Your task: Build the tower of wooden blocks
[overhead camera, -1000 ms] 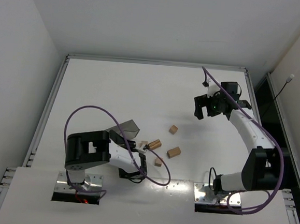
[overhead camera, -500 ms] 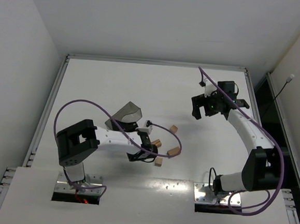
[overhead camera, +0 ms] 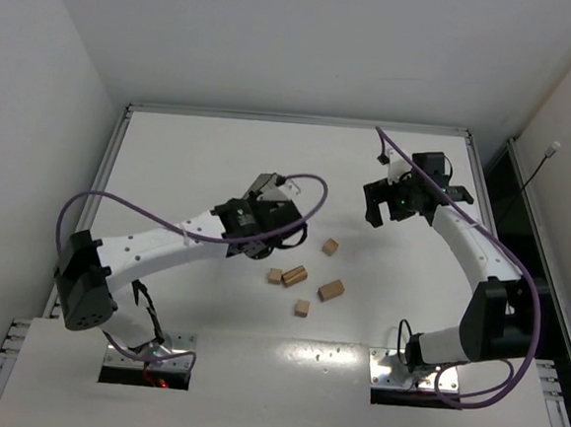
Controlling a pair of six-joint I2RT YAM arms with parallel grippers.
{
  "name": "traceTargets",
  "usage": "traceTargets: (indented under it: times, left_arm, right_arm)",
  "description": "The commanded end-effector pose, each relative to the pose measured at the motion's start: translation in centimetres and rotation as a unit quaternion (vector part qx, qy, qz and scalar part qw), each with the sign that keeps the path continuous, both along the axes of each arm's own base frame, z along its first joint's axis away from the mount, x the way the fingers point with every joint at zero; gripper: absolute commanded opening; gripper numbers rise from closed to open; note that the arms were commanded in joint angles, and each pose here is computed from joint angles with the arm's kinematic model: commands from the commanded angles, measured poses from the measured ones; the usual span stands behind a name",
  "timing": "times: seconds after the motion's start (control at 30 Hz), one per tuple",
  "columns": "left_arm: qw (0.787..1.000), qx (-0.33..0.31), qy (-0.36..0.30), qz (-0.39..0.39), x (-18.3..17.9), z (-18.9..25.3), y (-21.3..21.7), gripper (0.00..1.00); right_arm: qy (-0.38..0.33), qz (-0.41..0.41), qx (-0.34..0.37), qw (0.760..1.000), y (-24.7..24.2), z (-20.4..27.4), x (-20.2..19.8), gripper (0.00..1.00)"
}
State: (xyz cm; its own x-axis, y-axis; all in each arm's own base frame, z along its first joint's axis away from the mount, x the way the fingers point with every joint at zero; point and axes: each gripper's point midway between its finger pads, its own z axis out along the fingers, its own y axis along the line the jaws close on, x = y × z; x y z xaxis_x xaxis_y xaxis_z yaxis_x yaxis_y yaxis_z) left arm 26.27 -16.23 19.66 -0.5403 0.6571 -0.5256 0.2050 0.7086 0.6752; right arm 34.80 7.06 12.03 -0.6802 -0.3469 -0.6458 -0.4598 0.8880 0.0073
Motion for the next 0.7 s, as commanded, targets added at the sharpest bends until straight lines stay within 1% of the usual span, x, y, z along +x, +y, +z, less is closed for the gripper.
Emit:
traceTargets:
  times: [0.0,0.03,0.17,0.2,0.27,0.33,0.37,0.4,0.43,0.5,0.53,0.6,0.63,0.67]
  left_arm:
    - [0.99,-0.113,0.05,-0.059,1.9,1.5,-3.5,0.0]
    - [0.984,-0.148,0.065,-0.068,2.0,1.8,-4.0,0.0]
    - [0.977,-0.2,0.059,-0.046,5.1,3.3,-2.0,0.0]
    - [0.977,-0.207,0.055,-0.023,6.1,3.6,0.1,0.0]
    - [0.975,-0.216,0.044,-0.002,7.5,3.9,1.8,0.0]
    - [0.976,-0.214,0.023,0.034,9.2,4.8,5.1,0.0]
    - [0.976,-0.208,0.038,0.047,9.9,3.6,6.1,0.0]
    - [0.975,-0.21,0.031,0.064,10.7,3.9,7.3,0.0]
    - [0.974,-0.207,0.022,0.088,11.9,4.1,9.9,0.0]
    - [0.973,-0.205,0.024,0.106,13.3,3.1,12.3,0.0]
    - [0.972,-0.198,0.004,0.125,14.3,2.9,14.9,0.0]
    - [0.972,-0.194,-0.018,0.134,16.1,2.1,17.0,0.0]
    - [0.972,-0.191,-0.004,0.136,16.4,1.2,17.9,0.0]
    - [0.969,-0.202,-0.004,0.143,17.3,1.3,19.8,0.0]
  right_arm:
    - [-0.02,0.002,-0.003,1.0,0.2,1.4,1.1,0.99]
    - [-0.016,0.002,-0.004,1.0,0.2,1.1,1.1,0.99]
    - [-0.017,0.024,0.008,1.0,0.9,1.2,1.0,0.99]
    - [-0.018,0.031,0.008,0.999,1.0,1.2,1.0,0.99]
    - [-0.01,0.04,0.019,0.999,1.5,1.1,1.2,0.99]
    - [-0.001,0.047,0.019,0.999,1.6,0.6,1.0,0.99]
    - [-0.007,0.055,0.023,0.998,2.1,1.1,1.2,0.99]
    - [-0.001,0.055,0.022,0.998,2.2,0.7,1.2,0.99]
    - [-0.001,0.055,0.022,0.998,2.2,0.7,1.2,0.99]
    - [-0.005,0.059,0.027,0.998,2.4,1.1,1.3,0.99]
    - [0.0,0.059,0.027,0.998,2.4,0.7,1.4,0.99]
    - [0.0,0.059,0.027,0.998,2.4,0.7,1.4,0.99]
    - [0.0,0.059,0.027,0.998,2.4,0.7,1.4,0.99]
    - [0.004,0.063,0.027,0.998,2.7,0.4,1.3,0.99]
